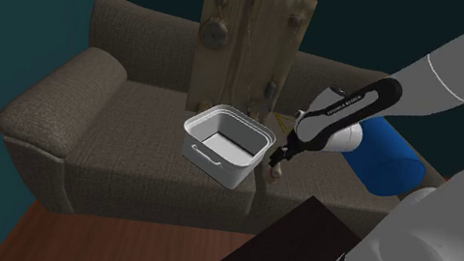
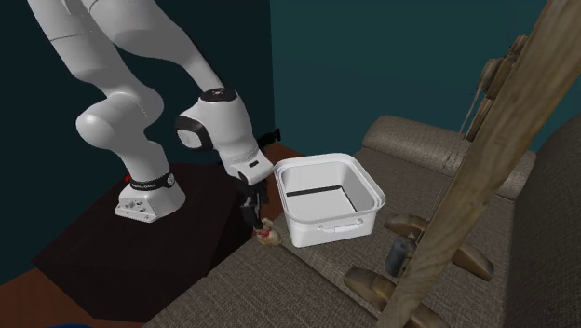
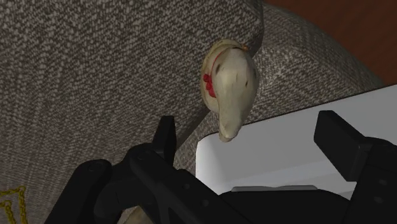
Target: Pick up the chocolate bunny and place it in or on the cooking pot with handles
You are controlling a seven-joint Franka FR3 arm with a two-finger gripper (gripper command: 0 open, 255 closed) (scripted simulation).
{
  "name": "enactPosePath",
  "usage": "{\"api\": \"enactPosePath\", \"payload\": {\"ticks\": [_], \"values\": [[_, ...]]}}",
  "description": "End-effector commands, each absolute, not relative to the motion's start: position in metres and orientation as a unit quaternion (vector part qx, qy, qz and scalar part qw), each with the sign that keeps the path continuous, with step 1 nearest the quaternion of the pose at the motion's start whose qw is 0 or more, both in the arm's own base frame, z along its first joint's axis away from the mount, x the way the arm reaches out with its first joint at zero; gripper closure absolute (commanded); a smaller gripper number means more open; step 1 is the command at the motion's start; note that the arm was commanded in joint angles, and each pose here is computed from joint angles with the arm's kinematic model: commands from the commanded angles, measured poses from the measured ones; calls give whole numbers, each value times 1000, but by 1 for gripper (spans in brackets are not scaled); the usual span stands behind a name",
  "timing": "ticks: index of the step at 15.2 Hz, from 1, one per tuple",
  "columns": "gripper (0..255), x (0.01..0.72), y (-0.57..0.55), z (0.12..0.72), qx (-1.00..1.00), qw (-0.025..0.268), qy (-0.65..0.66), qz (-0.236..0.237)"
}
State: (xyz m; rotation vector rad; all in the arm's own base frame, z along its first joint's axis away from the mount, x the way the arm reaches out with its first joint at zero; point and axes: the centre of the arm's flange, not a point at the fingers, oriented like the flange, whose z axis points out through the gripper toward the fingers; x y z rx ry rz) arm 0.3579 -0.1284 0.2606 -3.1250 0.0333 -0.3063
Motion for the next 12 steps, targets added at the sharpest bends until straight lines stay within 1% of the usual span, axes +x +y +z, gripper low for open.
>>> {"api": "enactPosePath", "payload": {"ticks": [1, 5, 12], "values": [[0, 361, -130, 248, -995, -1, 11, -98], [0, 365, -130, 229, -995, -1, 11, -98], [0, 365, -130, 229, -995, -1, 11, -98]]}}
